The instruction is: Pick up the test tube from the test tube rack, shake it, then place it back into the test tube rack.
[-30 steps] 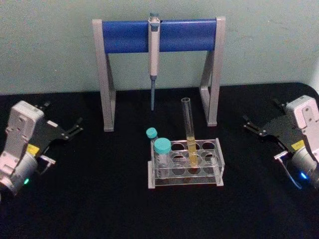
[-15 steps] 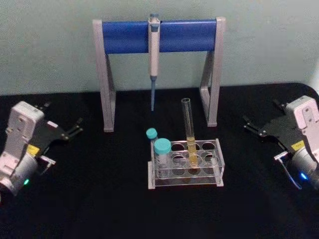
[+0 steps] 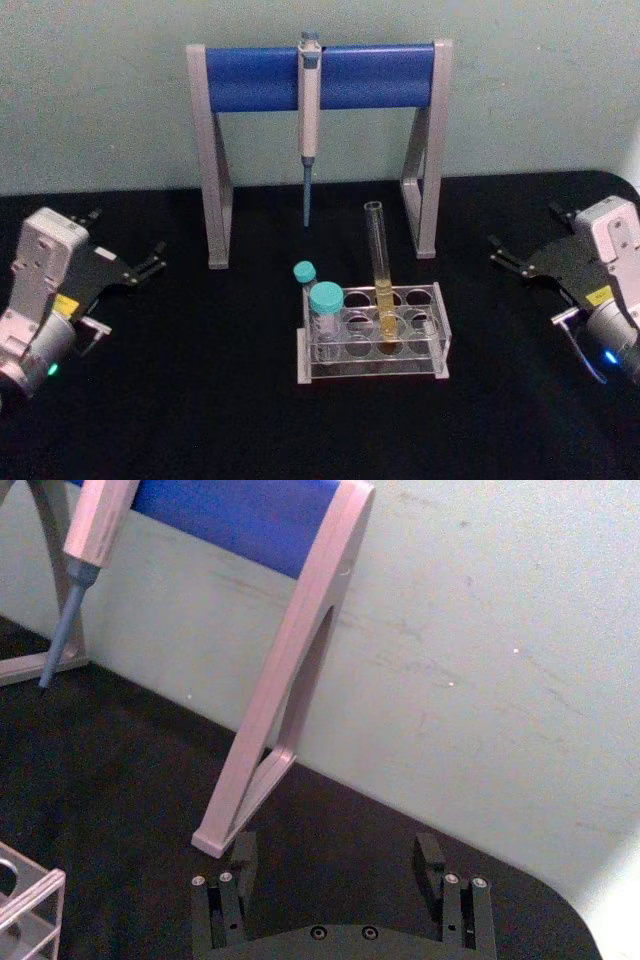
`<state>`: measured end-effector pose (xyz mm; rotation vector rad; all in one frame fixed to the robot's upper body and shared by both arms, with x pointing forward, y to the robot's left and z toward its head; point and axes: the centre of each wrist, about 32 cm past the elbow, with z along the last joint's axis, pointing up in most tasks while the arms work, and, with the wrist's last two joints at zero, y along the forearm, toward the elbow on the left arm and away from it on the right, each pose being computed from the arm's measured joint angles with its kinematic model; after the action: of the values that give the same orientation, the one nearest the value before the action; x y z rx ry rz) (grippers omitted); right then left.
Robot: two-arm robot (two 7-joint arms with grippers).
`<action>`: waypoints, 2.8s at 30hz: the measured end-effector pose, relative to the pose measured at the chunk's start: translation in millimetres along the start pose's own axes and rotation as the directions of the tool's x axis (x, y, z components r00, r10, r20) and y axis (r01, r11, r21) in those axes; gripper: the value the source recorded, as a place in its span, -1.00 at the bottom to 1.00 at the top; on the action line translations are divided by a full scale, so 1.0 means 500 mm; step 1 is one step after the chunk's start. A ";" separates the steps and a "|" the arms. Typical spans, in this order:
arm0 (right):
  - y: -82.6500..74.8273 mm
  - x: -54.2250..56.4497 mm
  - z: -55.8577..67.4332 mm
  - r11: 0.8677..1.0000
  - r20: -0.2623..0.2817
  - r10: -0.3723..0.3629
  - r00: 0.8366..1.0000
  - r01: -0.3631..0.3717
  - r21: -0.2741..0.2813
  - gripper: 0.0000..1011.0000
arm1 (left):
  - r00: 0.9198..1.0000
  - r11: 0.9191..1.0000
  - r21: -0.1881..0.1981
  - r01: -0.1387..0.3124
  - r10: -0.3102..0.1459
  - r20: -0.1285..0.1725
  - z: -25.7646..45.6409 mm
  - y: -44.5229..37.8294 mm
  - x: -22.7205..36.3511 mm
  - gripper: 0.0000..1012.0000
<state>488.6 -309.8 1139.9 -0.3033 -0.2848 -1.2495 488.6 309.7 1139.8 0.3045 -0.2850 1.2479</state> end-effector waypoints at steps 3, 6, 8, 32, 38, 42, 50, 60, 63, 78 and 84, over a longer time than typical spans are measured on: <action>-0.001 0.003 0.003 1.000 -0.006 -0.012 1.000 0.013 0.011 0.98 | 1.000 1.000 0.000 0.000 0.000 0.000 0.000 0.000 0.000 0.98; -0.003 0.007 0.006 0.999 -0.017 -0.022 1.000 0.022 0.028 0.98 | 1.000 1.000 0.000 0.000 0.000 0.000 0.000 0.000 0.000 0.98; -0.004 0.010 0.008 0.999 -0.036 -0.015 0.999 0.017 0.048 0.98 | 1.000 1.000 0.000 0.000 0.000 0.000 0.000 0.000 0.000 0.98; -0.017 0.001 0.048 0.891 -0.079 0.372 0.925 -0.332 0.311 0.98 | 1.000 1.000 0.000 0.000 0.000 0.000 0.000 0.000 0.000 0.98; 0.002 -0.021 0.064 0.861 -0.097 0.453 0.886 -0.407 0.306 0.98 | 1.000 1.000 0.000 0.000 0.000 0.000 0.000 0.000 0.000 0.98; 0.022 -0.033 0.076 0.853 -0.128 0.484 0.865 -0.436 0.286 0.98 | 1.000 1.000 0.000 0.000 0.000 0.000 0.000 0.000 0.000 0.98; 0.055 -0.044 0.098 0.854 -0.182 0.507 0.843 -0.460 0.244 0.98 | 1.000 1.000 0.000 0.000 0.000 0.000 0.000 0.000 0.000 0.98; 0.082 -0.047 0.117 0.857 -0.225 0.515 0.827 -0.487 0.170 0.98 | 1.000 1.000 0.000 0.000 0.000 0.000 0.000 0.000 0.000 0.98; 0.086 -0.047 0.120 0.857 -0.232 0.516 0.825 -0.495 0.145 0.98 | 1.000 1.000 0.000 0.000 0.000 0.000 0.000 0.000 0.000 0.98; 0.100 -0.045 0.124 0.857 -0.269 0.512 0.816 -0.508 0.090 0.98 | 1.000 1.000 0.000 0.000 0.000 0.000 0.000 0.000 0.000 0.98; 0.101 -0.047 0.124 0.859 -0.276 0.506 0.817 -0.504 0.083 0.98 | 1.000 1.000 0.000 0.000 0.000 0.000 0.000 0.000 0.000 0.98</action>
<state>527.0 -251.3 1184.9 -0.1695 0.0501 -0.7458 488.6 309.7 1139.8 0.3045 -0.2850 1.2480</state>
